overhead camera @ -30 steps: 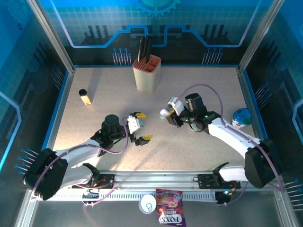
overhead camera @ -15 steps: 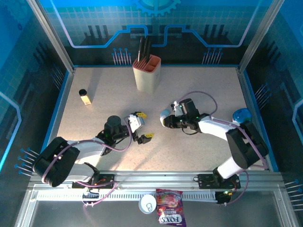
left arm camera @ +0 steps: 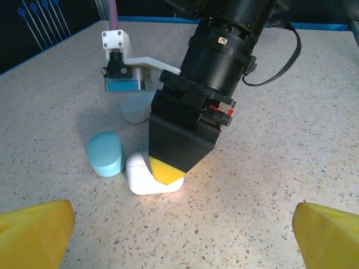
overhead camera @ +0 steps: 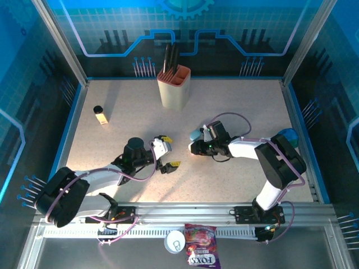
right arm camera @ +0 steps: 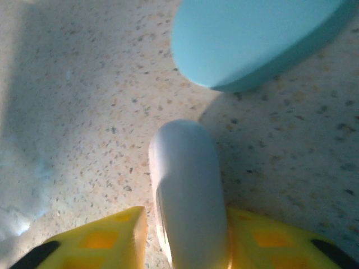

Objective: Insert wireless bluetooth earbuds into charging case

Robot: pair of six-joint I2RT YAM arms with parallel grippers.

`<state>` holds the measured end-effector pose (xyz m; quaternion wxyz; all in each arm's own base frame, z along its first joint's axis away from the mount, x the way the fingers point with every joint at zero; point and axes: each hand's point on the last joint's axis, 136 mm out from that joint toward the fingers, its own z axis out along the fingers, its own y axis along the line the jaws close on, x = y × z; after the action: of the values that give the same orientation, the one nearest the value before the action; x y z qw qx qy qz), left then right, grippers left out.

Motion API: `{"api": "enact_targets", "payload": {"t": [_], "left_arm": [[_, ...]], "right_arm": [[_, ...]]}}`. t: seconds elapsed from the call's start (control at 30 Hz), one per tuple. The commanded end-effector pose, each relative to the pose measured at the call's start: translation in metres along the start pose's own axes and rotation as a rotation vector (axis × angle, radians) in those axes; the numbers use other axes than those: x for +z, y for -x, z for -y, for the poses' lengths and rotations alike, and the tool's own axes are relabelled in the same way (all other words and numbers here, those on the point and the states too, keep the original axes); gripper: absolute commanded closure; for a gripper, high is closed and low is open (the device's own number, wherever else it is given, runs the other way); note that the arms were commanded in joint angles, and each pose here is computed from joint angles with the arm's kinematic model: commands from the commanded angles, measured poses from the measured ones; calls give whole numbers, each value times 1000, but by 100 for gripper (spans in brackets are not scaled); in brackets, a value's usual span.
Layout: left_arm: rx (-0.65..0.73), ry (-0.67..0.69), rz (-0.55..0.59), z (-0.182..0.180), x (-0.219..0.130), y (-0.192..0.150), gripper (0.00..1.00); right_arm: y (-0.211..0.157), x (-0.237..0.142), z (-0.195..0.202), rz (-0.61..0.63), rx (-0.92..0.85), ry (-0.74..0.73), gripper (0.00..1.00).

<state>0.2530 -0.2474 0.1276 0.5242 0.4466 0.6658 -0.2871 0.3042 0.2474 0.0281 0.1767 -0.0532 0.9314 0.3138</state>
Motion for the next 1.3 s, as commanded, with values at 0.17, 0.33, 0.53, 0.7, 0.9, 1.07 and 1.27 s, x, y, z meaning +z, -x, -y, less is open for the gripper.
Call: {"api": "enact_targets", "payload": {"t": [0.17,0.33,0.53,0.7,0.9,1.07,1.27], "left_arm": [[-141,325,-14,-63,-19,28,1],[-182,584,-15,-104,-59,36,1],[-252,761,11,-139,-98,29,1],[-323,857,-1,-161,-117,4,1],[-394,930,-38,-177,-130,-33,1],[-443,949,-39,-189,-132,-56,1],[-473,944,-38,-203,-128,-64,1]], "right_arm": [[44,-57,-1,149,-214,-141,24],[74,-117,9,299,-343,-270,12],[112,-194,24,539,-449,-452,0],[130,-235,44,714,-456,-564,0],[120,-223,91,751,-457,-667,0],[113,-202,115,829,-475,-626,0],[114,-184,137,850,-415,-541,0]]}}
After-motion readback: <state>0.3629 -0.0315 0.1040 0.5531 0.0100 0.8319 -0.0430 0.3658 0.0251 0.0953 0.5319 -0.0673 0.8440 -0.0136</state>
